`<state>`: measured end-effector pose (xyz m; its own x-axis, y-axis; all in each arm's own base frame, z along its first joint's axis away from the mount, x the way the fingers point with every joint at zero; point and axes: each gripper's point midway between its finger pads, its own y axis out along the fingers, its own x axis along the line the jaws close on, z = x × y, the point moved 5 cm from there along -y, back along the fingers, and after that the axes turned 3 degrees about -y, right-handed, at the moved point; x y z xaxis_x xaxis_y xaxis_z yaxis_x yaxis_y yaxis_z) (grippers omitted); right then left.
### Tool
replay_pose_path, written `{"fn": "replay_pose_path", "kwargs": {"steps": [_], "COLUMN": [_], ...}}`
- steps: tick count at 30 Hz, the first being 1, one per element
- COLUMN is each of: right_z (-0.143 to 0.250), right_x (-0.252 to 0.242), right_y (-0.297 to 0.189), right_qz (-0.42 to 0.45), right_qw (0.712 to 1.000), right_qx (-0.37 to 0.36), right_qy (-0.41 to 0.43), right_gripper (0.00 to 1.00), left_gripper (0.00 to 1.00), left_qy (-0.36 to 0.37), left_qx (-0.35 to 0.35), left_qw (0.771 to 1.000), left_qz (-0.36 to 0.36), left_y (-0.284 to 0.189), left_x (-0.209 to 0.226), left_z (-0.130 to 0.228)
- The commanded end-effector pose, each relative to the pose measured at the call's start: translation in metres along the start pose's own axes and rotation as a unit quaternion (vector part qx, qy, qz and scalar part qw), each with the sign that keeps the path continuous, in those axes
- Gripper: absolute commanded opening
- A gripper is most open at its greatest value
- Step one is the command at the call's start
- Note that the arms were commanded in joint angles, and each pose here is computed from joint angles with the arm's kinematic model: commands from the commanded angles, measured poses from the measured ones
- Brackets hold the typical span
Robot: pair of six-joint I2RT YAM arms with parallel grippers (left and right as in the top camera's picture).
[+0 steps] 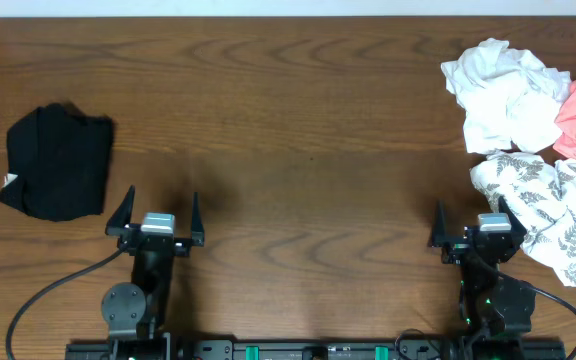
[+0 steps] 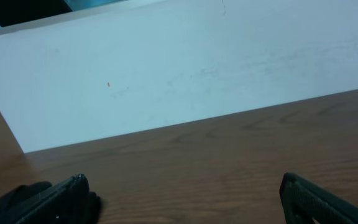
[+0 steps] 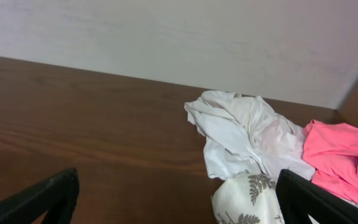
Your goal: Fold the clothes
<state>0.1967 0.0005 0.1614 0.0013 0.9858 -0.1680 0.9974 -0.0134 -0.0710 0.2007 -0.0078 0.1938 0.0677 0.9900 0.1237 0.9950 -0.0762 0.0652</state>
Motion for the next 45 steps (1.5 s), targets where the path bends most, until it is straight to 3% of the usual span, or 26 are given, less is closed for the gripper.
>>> {"fn": "replay_pose_path", "kwargs": {"steps": [1,9,15,19,45], "right_z": [0.001,0.001,0.001,0.001,0.001], "right_x": [0.0,0.0,0.0,0.0,0.0], "right_y": [0.0,0.0,0.0,0.0,0.0], "right_qz": [0.002,0.002,0.002,0.002,0.002], "right_qw": [1.0,1.0,1.0,1.0,1.0], "right_qx": [0.001,0.001,0.001,0.001,0.001], "right_qy": [-0.004,-0.004,-0.004,-0.004,-0.004], "right_gripper": [0.99,0.99,0.99,0.99,0.99], "left_gripper": [0.98,0.98,0.98,0.98,0.98], "left_qy": [0.007,-0.005,-0.091,-0.129,-0.13], "left_qx": [-0.011,0.018,0.102,0.103,0.104], "left_qw": [1.0,1.0,0.991,0.986,0.986], "left_qz": [-0.002,0.004,0.006,0.002,0.001], "left_y": [-0.003,-0.005,-0.009,-0.009,-0.009], "left_x": [-0.001,-0.003,-0.007,-0.007,-0.007], "left_z": [0.001,0.013,0.045,0.046,0.046]}}
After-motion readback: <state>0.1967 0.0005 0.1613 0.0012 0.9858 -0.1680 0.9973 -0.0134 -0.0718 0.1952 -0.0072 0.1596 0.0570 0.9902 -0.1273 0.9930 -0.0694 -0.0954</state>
